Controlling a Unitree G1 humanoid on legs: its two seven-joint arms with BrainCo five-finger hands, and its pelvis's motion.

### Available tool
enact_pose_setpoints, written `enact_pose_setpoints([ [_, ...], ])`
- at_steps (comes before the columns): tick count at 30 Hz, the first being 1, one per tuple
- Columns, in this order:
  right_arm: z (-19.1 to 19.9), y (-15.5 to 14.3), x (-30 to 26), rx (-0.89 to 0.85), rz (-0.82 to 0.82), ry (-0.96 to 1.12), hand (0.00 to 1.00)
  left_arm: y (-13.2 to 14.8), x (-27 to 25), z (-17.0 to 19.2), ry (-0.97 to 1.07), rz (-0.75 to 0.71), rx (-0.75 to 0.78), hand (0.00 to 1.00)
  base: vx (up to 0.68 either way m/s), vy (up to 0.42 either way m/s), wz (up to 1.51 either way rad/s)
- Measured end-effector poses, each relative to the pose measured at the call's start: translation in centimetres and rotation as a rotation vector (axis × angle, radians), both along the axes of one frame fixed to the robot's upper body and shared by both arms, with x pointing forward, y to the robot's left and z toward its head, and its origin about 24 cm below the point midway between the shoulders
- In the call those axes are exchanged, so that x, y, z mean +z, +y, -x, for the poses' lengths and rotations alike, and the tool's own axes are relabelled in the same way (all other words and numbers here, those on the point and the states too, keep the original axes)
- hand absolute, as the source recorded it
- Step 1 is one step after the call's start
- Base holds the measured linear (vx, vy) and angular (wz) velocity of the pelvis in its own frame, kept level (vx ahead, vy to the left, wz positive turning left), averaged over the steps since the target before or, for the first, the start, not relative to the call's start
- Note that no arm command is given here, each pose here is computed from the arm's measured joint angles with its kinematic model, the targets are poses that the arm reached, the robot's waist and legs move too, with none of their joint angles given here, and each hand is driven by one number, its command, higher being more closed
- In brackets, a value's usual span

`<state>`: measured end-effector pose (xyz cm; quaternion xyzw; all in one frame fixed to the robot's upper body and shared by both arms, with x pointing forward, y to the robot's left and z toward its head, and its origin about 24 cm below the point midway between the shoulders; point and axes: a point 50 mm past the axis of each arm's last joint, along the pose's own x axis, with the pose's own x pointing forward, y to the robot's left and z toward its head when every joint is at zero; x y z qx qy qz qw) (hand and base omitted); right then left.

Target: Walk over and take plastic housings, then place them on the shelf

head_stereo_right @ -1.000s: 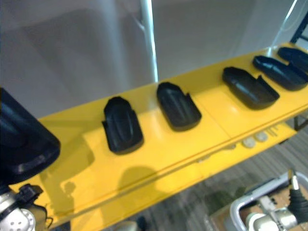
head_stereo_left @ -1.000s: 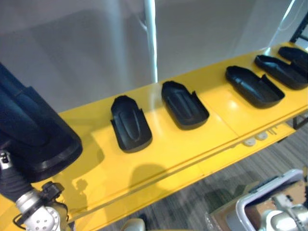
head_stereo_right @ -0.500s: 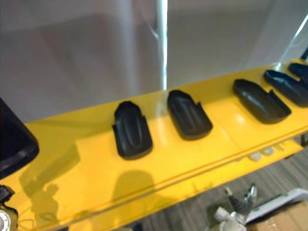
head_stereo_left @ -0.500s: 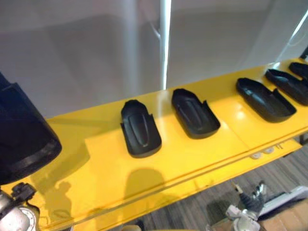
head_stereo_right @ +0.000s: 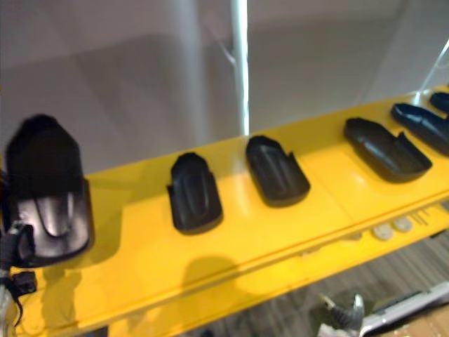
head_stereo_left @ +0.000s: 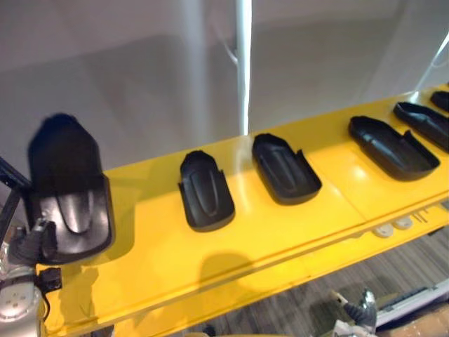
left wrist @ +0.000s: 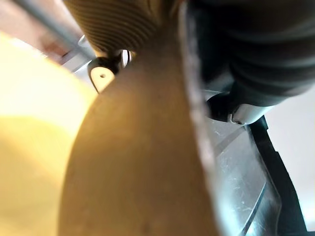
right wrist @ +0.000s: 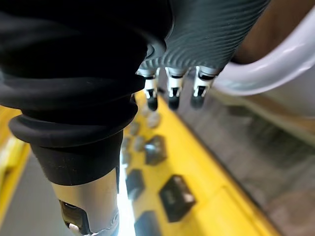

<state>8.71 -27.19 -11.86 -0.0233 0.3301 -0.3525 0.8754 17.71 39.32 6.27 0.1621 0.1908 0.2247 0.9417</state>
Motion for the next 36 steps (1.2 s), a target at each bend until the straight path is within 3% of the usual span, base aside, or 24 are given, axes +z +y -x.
enact_pose_setpoints([
  [8,0.4,-0.7,-0.2,-0.028,-0.008,0.03,0.0,1.7,-0.9,-1.4,0.176,0.103,-0.076,1.0,-0.14,-0.005,-0.04],
  [19,0.8,-0.8,-0.5,-0.037,-0.014,0.051,0.0,3.3,-1.5,-0.7,0.232,0.149,-0.028,1.0,0.01,-0.015,0.04],
  [36,-0.7,-0.2,-0.7,-0.02,-0.034,0.038,0.0,1.3,-4.5,-1.9,0.266,0.199,0.022,1.0,0.0,-0.015,-0.04],
])
